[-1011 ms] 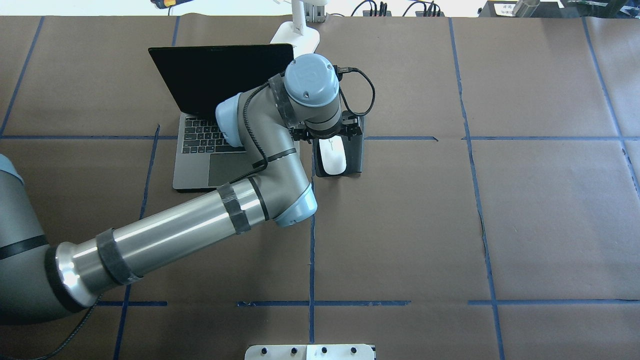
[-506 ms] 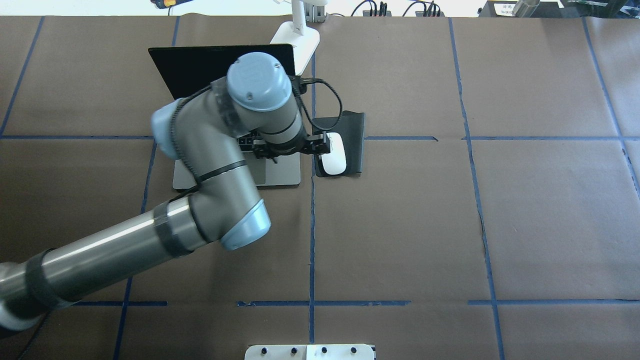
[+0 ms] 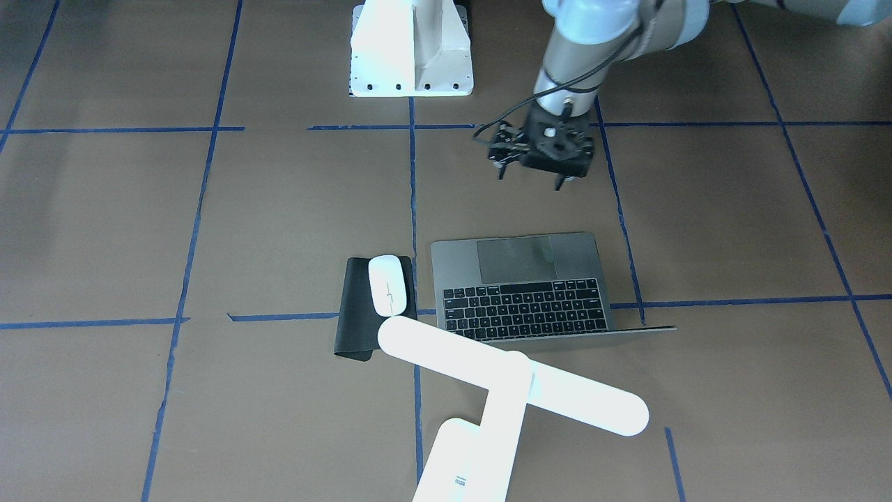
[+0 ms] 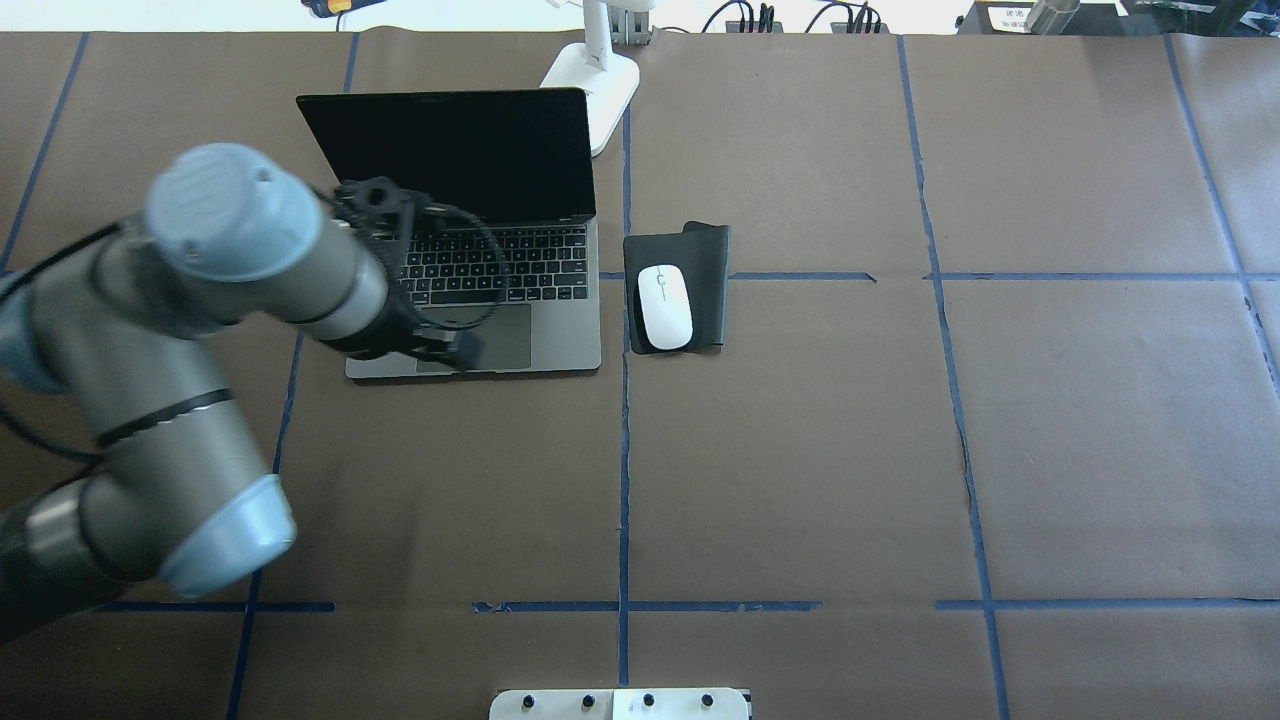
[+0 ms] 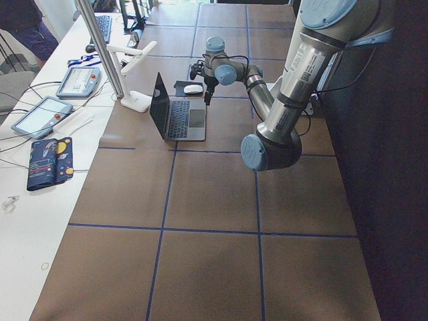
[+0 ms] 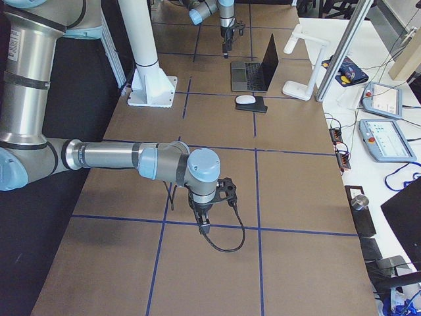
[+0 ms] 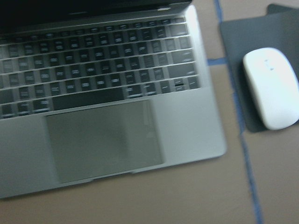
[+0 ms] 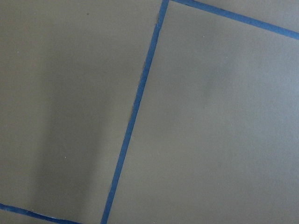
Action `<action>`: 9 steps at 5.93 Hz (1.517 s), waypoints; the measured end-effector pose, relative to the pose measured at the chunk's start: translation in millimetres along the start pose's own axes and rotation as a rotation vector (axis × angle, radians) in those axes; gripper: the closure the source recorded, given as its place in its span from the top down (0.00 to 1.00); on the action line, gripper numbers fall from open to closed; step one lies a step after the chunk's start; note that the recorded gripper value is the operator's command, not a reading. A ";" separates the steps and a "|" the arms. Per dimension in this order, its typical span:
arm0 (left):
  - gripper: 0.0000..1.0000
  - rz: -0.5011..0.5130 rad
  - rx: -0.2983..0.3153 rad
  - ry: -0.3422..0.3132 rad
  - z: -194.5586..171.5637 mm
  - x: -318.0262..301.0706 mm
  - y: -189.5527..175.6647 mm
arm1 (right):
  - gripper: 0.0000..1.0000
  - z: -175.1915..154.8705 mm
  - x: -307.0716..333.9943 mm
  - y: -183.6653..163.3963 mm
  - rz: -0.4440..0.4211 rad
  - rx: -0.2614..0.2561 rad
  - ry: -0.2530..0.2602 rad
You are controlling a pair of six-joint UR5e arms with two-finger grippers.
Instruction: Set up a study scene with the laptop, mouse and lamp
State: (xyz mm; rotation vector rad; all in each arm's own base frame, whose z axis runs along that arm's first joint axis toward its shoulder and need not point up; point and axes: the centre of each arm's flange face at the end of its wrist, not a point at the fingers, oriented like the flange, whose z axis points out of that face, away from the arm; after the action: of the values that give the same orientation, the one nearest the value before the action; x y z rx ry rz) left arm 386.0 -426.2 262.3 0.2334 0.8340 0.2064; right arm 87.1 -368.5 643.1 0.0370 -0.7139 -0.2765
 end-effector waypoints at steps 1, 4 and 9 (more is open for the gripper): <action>1.00 0.075 -0.025 -0.043 -16.8 -76.2 13.3 | 1.00 1.6 0.5 1.1 0.003 -0.003 -0.004; 1.00 0.149 -0.166 -0.136 -72.4 -316.2 41.3 | 1.00 5.9 2.8 0.4 0.045 -0.005 -0.021; 1.00 -0.137 -0.176 -0.111 -120.6 -562.5 181.5 | 1.00 11.2 -2.5 -5.0 0.096 -0.017 -0.030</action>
State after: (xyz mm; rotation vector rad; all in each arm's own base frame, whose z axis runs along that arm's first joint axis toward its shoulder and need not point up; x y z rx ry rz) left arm -88.9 -390.6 632.5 0.0220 0.7144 0.1356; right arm 76.9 -372.0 649.4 -0.0176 -0.7404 -0.1914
